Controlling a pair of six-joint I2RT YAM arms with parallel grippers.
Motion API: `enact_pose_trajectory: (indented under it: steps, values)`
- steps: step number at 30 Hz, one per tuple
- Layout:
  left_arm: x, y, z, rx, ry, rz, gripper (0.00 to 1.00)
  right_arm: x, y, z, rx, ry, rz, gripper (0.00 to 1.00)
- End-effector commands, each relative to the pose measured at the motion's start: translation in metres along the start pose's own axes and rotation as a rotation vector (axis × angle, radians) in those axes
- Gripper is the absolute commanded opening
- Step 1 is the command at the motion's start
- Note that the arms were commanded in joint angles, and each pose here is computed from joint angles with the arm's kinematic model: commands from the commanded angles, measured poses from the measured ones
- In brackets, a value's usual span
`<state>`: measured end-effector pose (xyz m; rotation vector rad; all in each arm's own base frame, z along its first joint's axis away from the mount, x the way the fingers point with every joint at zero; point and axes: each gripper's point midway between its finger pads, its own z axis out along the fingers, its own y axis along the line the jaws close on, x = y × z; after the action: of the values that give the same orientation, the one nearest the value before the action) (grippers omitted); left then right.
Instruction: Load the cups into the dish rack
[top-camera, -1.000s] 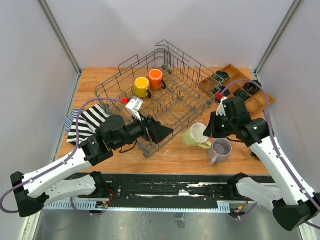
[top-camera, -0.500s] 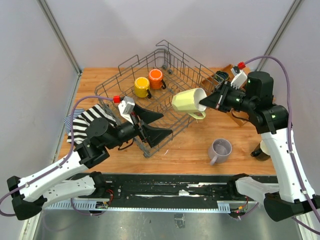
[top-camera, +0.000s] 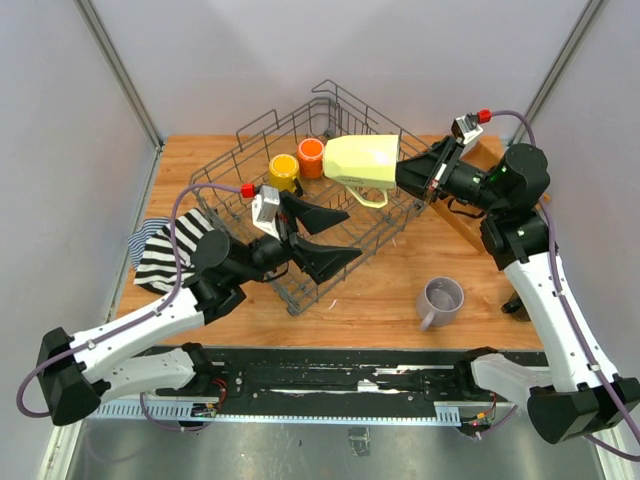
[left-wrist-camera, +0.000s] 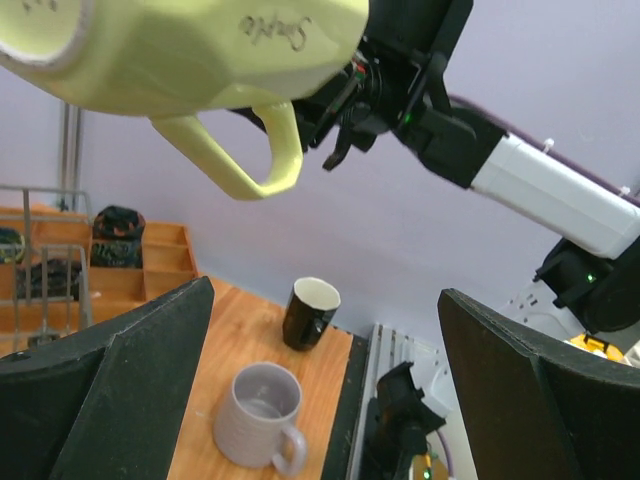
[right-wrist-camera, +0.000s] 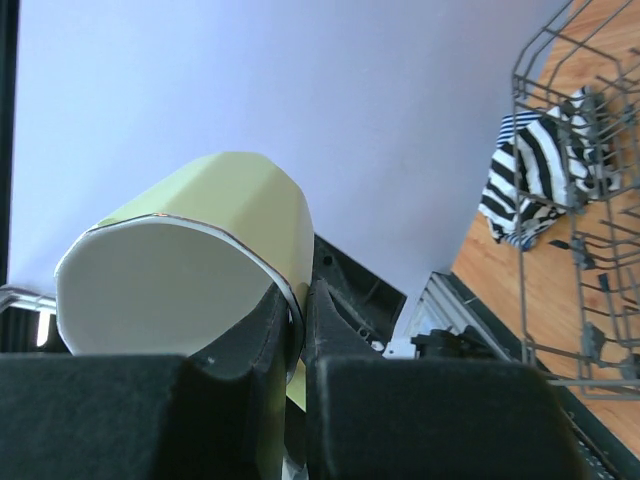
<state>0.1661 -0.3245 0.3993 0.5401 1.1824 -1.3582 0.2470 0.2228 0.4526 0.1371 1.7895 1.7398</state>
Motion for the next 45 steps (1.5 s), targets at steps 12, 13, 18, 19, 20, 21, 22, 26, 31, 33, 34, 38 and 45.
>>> enact_pose_trajectory:
  steps: [12,13,18,19,20,21,22,26,31,33,34,38,45]
  values:
    - [-0.058,-0.019,0.049,0.210,-0.155,-0.081,1.00,0.010,0.066,-0.014,-0.273,-0.004,-0.024,0.01]
    - [-0.058,-0.020,0.052,0.219,-0.149,-0.099,1.00,0.011,0.065,-0.013,-0.277,-0.002,-0.024,0.01]
    - [-0.058,-0.027,0.061,0.270,-0.124,-0.196,1.00,0.014,0.060,-0.004,-0.307,0.013,-0.023,0.01]
    - [-0.058,-0.029,0.060,0.280,-0.124,-0.209,0.99,0.014,0.058,-0.003,-0.310,0.012,-0.021,0.01]
    - [-0.059,-0.031,0.059,0.291,-0.129,-0.219,0.99,0.014,0.057,-0.001,-0.313,0.011,-0.018,0.01]
    - [-0.060,-0.033,0.058,0.297,-0.133,-0.225,0.98,0.013,0.056,0.000,-0.314,0.010,-0.017,0.01]
    - [-0.061,-0.033,0.057,0.298,-0.136,-0.229,0.98,0.013,0.055,0.001,-0.313,0.008,-0.016,0.01]
    - [-0.065,-0.036,0.054,0.303,-0.151,-0.224,0.95,0.013,0.048,0.005,-0.303,0.001,-0.006,0.01]
    - [-0.066,-0.038,0.054,0.312,-0.144,-0.220,0.86,0.012,0.037,0.007,-0.279,-0.017,-0.009,0.01]
    - [-0.065,-0.038,0.056,0.310,-0.137,-0.221,0.79,0.012,0.033,0.008,-0.261,-0.018,-0.015,0.01]
    - [-0.064,-0.037,0.056,0.308,-0.134,-0.223,0.73,0.013,0.031,0.009,-0.251,-0.017,-0.021,0.01]
    - [-0.065,-0.034,0.057,0.293,-0.144,-0.218,0.49,0.014,0.028,0.008,-0.235,-0.017,-0.037,0.01]
    - [-0.071,-0.029,0.055,0.251,-0.174,-0.194,0.29,0.018,0.016,0.009,-0.205,-0.009,-0.034,0.01]
